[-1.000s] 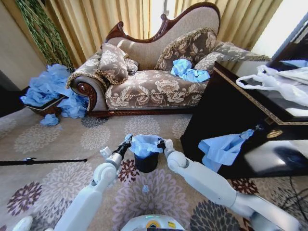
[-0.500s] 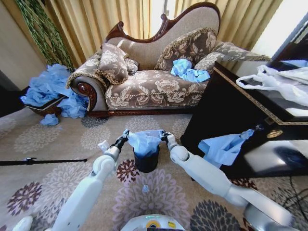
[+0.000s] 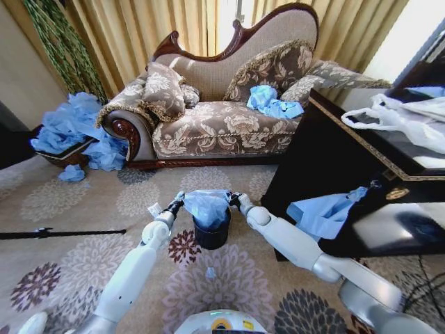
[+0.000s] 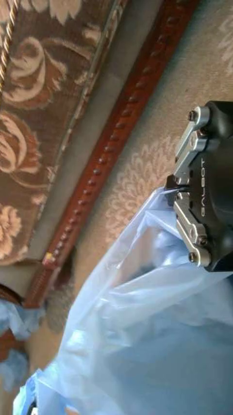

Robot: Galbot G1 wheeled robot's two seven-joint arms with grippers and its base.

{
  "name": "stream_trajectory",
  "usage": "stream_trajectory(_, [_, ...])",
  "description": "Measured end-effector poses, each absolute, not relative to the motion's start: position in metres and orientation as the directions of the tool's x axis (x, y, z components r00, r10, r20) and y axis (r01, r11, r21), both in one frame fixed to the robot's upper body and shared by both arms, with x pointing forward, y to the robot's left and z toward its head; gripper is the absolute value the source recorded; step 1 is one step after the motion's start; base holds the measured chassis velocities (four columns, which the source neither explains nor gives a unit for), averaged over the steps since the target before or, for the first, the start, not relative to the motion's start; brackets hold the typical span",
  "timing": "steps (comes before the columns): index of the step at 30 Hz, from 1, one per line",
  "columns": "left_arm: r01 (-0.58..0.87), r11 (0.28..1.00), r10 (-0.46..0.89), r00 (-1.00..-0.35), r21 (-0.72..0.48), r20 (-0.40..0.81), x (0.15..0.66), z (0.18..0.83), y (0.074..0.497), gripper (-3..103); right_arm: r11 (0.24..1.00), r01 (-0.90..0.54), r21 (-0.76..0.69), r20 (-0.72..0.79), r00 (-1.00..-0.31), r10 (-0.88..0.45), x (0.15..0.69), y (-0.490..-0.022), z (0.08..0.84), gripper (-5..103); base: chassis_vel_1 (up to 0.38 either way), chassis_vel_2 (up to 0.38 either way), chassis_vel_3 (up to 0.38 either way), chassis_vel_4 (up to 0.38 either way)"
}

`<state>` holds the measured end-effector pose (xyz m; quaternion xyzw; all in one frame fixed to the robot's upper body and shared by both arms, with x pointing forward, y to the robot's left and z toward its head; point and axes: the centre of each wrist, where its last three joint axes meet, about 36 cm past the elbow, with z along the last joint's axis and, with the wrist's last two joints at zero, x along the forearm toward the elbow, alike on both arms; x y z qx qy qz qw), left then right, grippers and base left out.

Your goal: Place a garbage bag over the trash bin.

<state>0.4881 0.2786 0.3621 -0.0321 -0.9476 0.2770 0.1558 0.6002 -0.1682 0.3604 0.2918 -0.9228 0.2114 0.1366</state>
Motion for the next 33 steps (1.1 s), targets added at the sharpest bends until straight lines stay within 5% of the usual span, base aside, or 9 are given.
stream_trajectory(14, [-0.055,0.837,0.174,-0.916,-0.544,0.361,0.433,0.322,0.259,0,0.603,-0.714,-0.356,0.423,-0.698,-0.577,0.598,-0.192,0.341,0,0.0,0.0,0.0,0.0])
stream_trajectory(33, [-0.069,0.845,0.185,-0.893,-0.531,0.41,0.39,0.312,0.261,0,0.565,-0.744,-0.357,0.437,-0.667,-0.603,0.557,-0.212,0.328,0,0.0,0.0,0.0,0.0])
